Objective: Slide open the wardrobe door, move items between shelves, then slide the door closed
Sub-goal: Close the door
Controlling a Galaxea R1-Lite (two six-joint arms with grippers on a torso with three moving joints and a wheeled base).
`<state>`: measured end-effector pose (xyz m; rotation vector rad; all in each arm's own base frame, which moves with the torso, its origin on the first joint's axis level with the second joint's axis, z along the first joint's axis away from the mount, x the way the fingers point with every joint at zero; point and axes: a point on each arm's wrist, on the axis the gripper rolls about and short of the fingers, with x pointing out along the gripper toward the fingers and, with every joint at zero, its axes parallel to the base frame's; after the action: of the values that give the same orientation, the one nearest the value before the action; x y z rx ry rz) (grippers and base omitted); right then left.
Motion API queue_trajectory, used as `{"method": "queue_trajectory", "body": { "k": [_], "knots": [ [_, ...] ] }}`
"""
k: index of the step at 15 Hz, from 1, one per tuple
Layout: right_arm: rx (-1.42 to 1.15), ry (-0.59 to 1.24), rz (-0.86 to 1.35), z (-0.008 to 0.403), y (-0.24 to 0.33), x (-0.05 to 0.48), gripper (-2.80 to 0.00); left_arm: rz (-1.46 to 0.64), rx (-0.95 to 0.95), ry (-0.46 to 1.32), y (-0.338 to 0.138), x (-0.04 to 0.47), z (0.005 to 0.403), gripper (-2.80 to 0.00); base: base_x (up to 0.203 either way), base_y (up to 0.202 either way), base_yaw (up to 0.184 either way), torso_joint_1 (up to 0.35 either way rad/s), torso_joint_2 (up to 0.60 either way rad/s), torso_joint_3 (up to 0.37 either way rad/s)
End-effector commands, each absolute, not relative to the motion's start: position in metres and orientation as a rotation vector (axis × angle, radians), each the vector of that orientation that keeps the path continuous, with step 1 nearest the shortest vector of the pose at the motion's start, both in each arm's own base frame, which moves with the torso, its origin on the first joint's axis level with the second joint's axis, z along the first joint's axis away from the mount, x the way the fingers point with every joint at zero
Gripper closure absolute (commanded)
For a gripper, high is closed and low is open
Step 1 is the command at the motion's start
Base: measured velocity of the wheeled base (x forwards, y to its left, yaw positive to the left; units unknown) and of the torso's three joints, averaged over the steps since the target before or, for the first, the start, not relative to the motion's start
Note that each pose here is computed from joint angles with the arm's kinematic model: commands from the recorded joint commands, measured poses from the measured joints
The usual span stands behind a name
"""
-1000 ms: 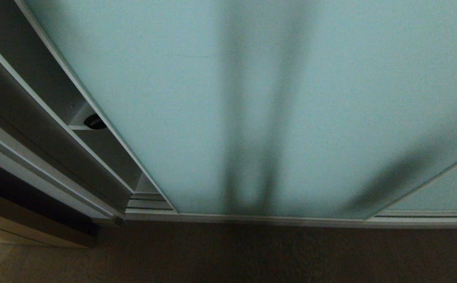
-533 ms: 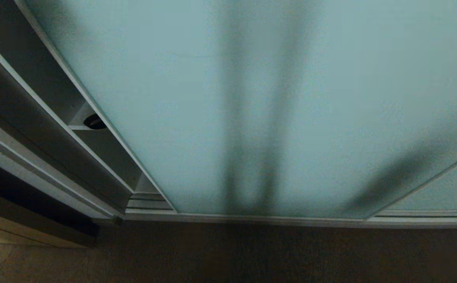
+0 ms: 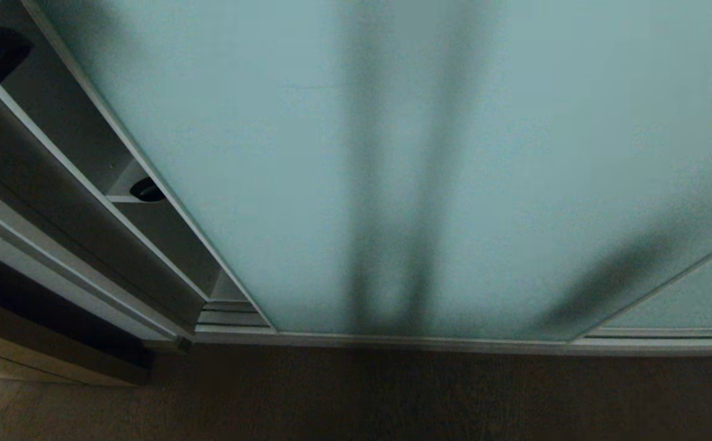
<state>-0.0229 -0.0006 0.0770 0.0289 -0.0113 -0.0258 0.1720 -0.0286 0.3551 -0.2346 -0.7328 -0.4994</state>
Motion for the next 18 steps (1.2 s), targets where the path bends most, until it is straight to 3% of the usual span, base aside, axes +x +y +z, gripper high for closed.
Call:
{"method": "queue_trajectory", "body": {
  "k": [1,12,18],
  "knots": [
    [0.029,-0.01,-0.026,0.077,-0.001,-0.023,0.0,-0.523,-0.257,-0.727,-0.032,0.174,0.355,0.0,0.0,0.0,0.0,0.0,0.0,0.0],
    [0.029,-0.01,-0.026,0.077,-0.001,-0.023,0.0,-0.511,-0.283,-0.642,-0.043,0.225,0.337,0.0,0.0,0.0,0.0,0.0,0.0,0.0],
    [0.029,-0.011,-0.026,0.077,-0.001,-0.023,0.0,-0.395,-0.203,-0.746,-0.039,0.226,0.348,0.0,0.0,0.0,0.0,0.0,0.0,0.0]
  ]
}}
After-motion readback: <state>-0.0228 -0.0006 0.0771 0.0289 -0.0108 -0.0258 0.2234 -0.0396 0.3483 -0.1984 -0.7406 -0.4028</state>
